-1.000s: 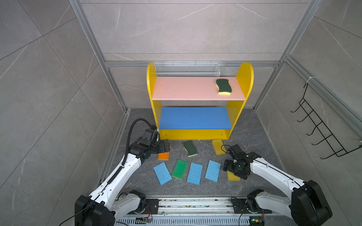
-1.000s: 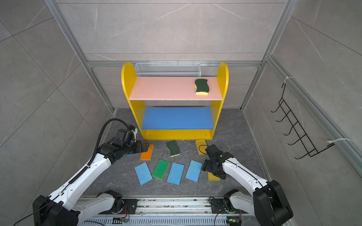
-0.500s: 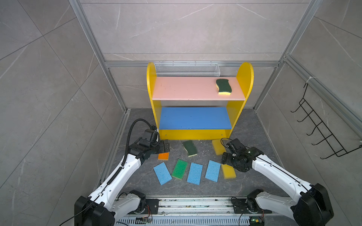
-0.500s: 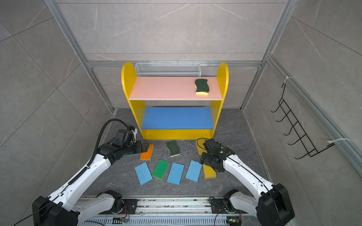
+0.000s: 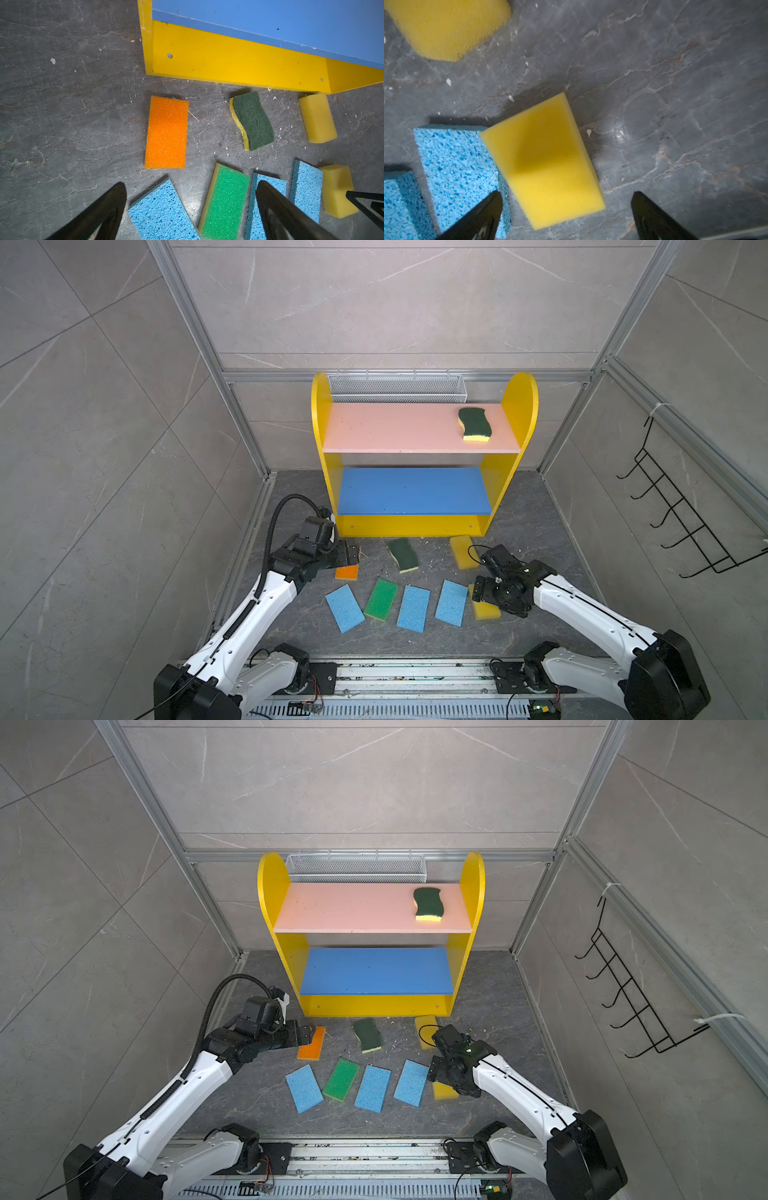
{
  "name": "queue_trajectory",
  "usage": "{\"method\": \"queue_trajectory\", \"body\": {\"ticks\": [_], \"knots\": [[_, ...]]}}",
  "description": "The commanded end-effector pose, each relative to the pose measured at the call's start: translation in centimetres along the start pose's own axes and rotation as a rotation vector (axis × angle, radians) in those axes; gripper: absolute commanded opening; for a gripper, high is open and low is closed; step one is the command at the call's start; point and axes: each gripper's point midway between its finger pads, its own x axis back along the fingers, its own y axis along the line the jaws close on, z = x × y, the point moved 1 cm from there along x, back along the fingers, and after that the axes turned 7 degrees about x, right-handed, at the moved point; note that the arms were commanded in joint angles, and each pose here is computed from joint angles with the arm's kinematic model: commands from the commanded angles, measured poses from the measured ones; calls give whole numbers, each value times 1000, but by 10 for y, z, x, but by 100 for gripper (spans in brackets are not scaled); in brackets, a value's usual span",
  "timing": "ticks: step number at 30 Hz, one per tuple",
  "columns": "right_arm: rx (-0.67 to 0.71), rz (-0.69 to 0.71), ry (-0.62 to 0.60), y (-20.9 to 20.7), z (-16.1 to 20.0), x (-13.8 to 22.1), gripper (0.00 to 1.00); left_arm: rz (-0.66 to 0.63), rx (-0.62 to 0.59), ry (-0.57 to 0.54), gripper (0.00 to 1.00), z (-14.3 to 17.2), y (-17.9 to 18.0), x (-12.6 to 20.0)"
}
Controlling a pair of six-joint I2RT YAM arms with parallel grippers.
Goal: Arrange cleaning sponges on a shelf
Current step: Move the cleaning sponge to the bottom-right of the table, then pick up the cleaning sponge from the bottom-right of the table.
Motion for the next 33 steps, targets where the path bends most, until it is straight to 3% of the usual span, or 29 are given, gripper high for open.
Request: {"method": "queue_trajectory", "body": {"ticks": [1,10,19,33], "knots": [[24,-81,-19,12,3,-3,99,2,13,-28,100,-4,-1,4],[63,-93,39,17,20,-18,98,7,20,-11,99,-7,-6,-1],[146,43,50,12,23,-23,98,13,20,-22,100,-7,-6,4],[98,117,24,4,18,-27,90,4,18,-24,100,-3,-3,7]]}}
